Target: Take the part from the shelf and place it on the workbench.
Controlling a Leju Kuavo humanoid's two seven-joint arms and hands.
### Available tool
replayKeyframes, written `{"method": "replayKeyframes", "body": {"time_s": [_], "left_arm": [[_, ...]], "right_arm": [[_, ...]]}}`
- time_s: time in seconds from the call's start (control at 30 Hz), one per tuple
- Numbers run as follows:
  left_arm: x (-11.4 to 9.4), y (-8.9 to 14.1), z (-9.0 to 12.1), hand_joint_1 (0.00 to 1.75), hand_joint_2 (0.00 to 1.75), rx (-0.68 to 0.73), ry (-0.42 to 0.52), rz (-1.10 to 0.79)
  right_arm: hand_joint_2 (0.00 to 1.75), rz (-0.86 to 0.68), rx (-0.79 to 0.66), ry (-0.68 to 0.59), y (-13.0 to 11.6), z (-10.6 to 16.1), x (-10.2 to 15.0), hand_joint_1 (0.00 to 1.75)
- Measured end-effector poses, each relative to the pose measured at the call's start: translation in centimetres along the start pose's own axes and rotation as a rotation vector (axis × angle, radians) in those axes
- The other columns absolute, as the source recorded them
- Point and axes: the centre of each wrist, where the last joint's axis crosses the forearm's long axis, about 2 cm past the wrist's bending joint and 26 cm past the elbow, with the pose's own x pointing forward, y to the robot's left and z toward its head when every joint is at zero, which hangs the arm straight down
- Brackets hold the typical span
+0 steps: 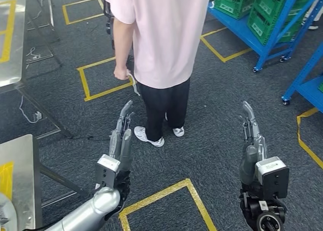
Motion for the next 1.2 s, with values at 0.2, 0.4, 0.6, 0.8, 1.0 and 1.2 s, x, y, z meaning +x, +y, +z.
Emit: {"method": "replayKeyframes", "body": {"time_s": [0.2, 0.4, 0.6, 0.8, 1.0, 1.2], "left_arm": [[-0.03, 0.11, -0.07, 0.00, 0.00, -0.002, 0.005, -0.003], [0.02, 0.15, -0.66, 0.00, 0.00, 0.003, -0.006, 0.002], [0.00, 0.17, -0.61, 0.00, 0.00, 0.004, -0.002, 0.005], [-0.01, 0.20, -0.61, 0.00, 0.00, 0.004, -0.002, 0.004], [-0.02, 0.26, -0.54, 0.00, 0.00, 0.003, -0.002, 0.004], [-0.13, 0.44, -0.22, 0.00, 0.00, 0.000, 0.006, -0.001]], "right_arm": [[0.00, -0.005, 0.006, 0.005, 0.03, 0.00, 0.00, 0.00], [0.00, -0.006, 0.011, 0.003, -0.04, -0.11, 0.02, 0.00], [0.00, -0.008, 0.011, 0.000, -0.09, -0.20, 0.01, 0.00], [0.00, -0.013, 0.001, -0.001, -0.09, -0.21, 0.03, 0.00], [0.00, -0.010, -0.007, 0.000, -0.07, -0.15, 0.02, 0.00], [0.00, -0.010, -0.006, 0.004, -0.03, -0.05, -0.07, 0.00]]}}
